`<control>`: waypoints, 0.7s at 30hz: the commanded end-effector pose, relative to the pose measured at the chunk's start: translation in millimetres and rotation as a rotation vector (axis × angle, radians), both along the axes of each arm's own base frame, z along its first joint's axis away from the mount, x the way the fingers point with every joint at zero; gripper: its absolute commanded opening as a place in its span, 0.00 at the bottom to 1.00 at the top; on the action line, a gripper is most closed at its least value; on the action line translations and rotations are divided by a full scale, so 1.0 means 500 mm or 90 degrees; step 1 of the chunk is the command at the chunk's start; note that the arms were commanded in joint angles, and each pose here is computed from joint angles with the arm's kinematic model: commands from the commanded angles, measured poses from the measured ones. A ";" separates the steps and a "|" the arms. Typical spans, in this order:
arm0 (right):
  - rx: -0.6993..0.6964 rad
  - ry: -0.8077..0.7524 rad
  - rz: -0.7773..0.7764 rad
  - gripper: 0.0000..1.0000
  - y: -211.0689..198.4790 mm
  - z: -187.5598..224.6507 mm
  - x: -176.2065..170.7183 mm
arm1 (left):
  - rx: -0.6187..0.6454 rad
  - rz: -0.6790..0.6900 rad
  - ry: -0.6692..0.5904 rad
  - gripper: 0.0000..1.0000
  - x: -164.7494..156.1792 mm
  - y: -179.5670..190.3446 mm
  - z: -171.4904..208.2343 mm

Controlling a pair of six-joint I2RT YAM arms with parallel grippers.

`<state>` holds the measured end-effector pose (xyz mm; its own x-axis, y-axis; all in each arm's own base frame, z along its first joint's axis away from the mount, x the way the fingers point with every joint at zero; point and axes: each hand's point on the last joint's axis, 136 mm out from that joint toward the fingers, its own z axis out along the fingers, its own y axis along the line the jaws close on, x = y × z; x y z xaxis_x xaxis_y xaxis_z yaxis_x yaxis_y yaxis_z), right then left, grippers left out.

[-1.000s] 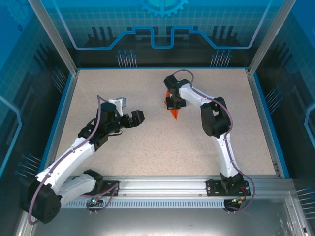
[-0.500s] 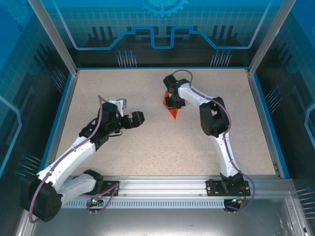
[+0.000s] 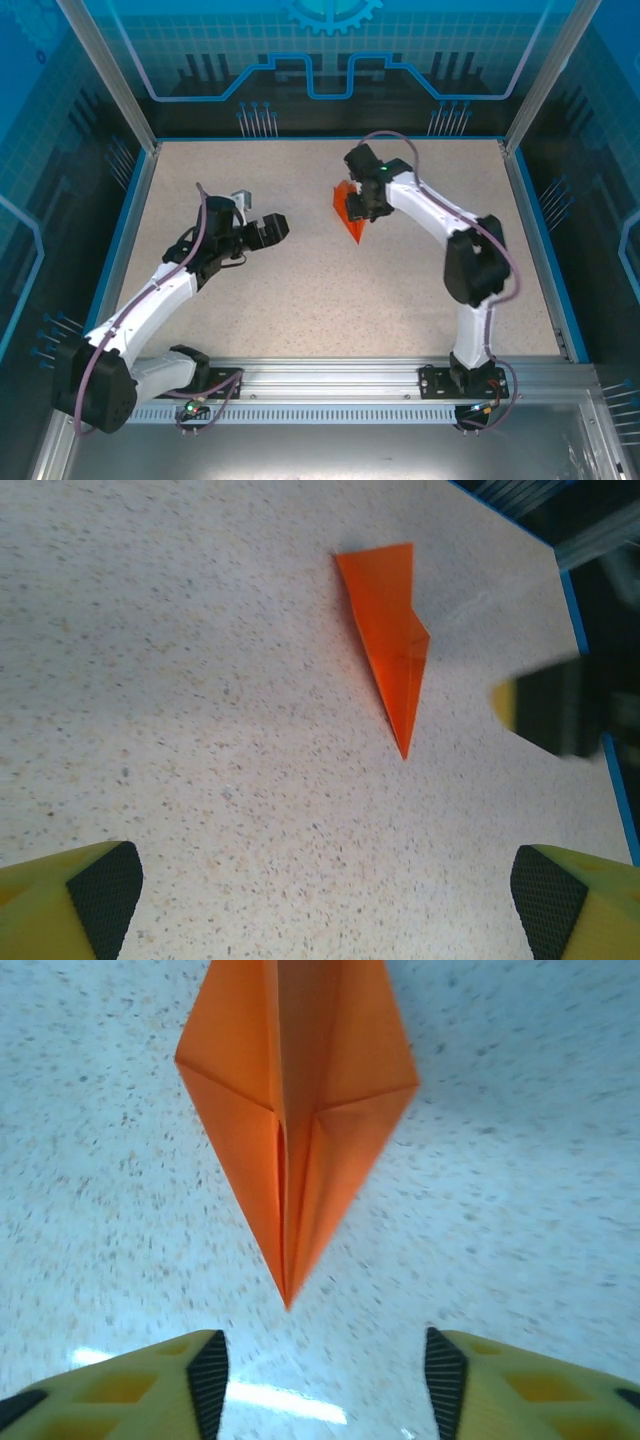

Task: Fold a paper plane with a square sheet of paper (fold left side to right side)

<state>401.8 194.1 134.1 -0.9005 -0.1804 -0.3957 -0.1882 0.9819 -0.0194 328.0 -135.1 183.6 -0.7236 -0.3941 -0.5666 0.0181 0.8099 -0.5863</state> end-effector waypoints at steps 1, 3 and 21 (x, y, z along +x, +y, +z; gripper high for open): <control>-0.011 -0.085 -0.010 0.66 -0.056 0.064 -0.020 | -0.005 0.057 -0.027 0.99 0.024 0.039 0.028; -0.010 -0.127 -0.033 0.73 -0.099 0.090 -0.037 | 0.020 0.095 -0.040 0.99 0.029 0.069 0.025; -0.078 -0.343 -0.230 0.99 -0.421 -0.015 -0.100 | 0.422 0.314 -0.154 0.99 0.001 0.311 -0.039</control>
